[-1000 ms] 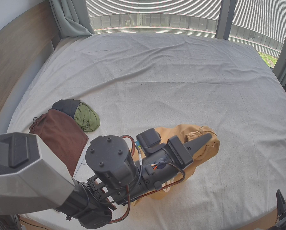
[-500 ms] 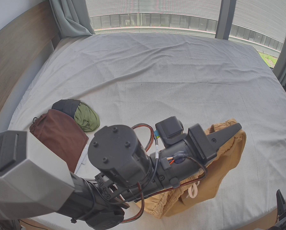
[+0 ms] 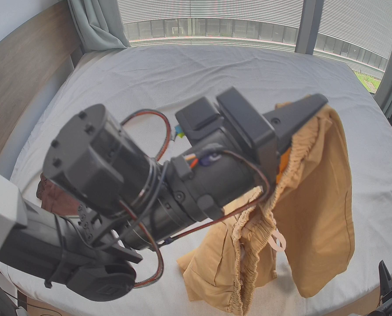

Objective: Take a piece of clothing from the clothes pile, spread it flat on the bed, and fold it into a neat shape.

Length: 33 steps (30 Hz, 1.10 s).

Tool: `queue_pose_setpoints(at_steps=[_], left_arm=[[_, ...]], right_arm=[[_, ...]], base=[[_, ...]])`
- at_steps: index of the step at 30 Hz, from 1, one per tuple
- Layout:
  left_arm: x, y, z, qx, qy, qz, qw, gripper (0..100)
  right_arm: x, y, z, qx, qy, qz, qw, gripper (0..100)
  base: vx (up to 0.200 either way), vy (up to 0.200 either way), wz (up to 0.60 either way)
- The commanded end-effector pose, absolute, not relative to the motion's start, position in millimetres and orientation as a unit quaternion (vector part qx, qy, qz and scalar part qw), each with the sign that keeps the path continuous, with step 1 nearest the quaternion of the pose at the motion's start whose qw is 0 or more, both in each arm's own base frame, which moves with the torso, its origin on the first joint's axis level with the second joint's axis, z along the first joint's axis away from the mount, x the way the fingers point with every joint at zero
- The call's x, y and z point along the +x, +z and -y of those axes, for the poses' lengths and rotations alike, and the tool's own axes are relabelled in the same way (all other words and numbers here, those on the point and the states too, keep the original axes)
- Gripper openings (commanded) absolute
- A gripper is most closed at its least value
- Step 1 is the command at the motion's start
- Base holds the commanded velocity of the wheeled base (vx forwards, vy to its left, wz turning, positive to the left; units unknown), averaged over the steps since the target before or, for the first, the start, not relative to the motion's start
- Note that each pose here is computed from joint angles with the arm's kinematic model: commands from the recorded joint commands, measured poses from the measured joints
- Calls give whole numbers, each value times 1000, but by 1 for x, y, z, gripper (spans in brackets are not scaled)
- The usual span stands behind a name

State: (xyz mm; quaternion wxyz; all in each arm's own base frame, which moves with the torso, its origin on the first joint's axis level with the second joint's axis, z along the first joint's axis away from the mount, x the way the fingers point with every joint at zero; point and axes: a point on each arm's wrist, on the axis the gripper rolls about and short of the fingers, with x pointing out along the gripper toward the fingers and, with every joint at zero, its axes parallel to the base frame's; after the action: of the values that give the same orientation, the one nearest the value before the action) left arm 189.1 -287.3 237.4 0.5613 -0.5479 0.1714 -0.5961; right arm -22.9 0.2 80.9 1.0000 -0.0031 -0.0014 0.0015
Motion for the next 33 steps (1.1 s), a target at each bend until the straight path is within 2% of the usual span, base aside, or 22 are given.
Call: queue_pose_setpoints(at_steps=[1,2,3,8,19,33], left_arm=[[190,256,269,-554,-597,-141,563,0],[190,256,269,-554,-597,-141,563,0],[199,239,256,-551,-572,-152,588,0],[210,213,238,-538,-538,-165,628,0],[232,165,201,-476,-497,-168,706,0],[243,149,179,-478,-450,-174,734,0]], right_arm=[[-23,76,0,-3,2,1,1000,100],[-23,76,0,-3,2,1,1000,100],[-23,76,0,-3,2,1,1000,100],[-23,76,0,-3,2,1,1000,100],[-23,76,0,-2,2,1,1000,100],[-23,76,0,-2,2,1,1000,100]], base=[[0,0,0],[0,0,0],[0,0,0],[0,0,0],[0,0,0],[0,0,0]])
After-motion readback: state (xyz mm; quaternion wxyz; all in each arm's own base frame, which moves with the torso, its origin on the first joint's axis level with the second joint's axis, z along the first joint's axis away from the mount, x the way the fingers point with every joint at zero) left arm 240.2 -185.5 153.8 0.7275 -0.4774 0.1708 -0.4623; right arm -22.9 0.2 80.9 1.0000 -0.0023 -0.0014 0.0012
